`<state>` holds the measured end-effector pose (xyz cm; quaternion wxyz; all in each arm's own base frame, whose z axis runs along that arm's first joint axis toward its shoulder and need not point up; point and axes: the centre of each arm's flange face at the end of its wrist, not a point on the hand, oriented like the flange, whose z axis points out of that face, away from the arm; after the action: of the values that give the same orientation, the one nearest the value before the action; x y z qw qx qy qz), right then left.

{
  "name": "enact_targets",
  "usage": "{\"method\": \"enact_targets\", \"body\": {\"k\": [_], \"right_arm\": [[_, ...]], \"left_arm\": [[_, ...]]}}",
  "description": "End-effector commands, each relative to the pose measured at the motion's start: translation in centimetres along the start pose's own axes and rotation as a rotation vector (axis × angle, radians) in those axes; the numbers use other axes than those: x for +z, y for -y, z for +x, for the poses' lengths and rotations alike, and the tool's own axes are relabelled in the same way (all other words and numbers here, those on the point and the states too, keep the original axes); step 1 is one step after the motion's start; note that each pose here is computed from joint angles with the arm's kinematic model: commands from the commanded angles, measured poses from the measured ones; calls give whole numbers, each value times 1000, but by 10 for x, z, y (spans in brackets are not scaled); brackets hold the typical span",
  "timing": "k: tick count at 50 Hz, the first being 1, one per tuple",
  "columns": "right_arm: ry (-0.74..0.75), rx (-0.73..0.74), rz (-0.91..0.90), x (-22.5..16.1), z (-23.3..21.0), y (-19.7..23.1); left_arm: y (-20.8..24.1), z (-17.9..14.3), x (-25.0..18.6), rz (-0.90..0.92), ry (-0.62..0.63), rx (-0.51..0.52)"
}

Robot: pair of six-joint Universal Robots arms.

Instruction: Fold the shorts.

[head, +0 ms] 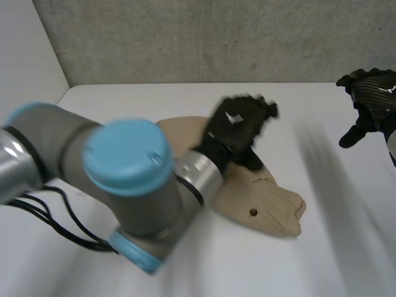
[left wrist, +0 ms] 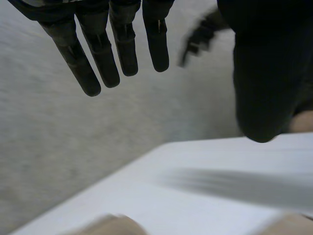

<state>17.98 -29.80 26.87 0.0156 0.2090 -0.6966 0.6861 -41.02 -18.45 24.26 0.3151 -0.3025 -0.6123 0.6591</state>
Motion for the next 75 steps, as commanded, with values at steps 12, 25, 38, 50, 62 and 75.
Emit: {"method": "enact_targets", "body": {"k": [12, 25, 38, 50, 62, 75], "right_arm": [[371, 21, -168, -36, -65, -11], [564, -444, -217, -48, -90, -64], [618, -460, -161, -39, -104, -91], [598, -467, -84, -31, -107, -90], [531, -223, -88, -35, -95, -57], [373, 79, 154, -53, -52, 62]], "left_arm": [[-3, -124, -17, -115, 384, -4], [-59, -125, -56, -394, 530, -33], [-104, -128, -35, -465, 513, -37], [-126, -118, -17, -473, 472, -25], [-107, -124, -10, -397, 538, 6], [63, -121, -50, -13, 574, 13]]}}
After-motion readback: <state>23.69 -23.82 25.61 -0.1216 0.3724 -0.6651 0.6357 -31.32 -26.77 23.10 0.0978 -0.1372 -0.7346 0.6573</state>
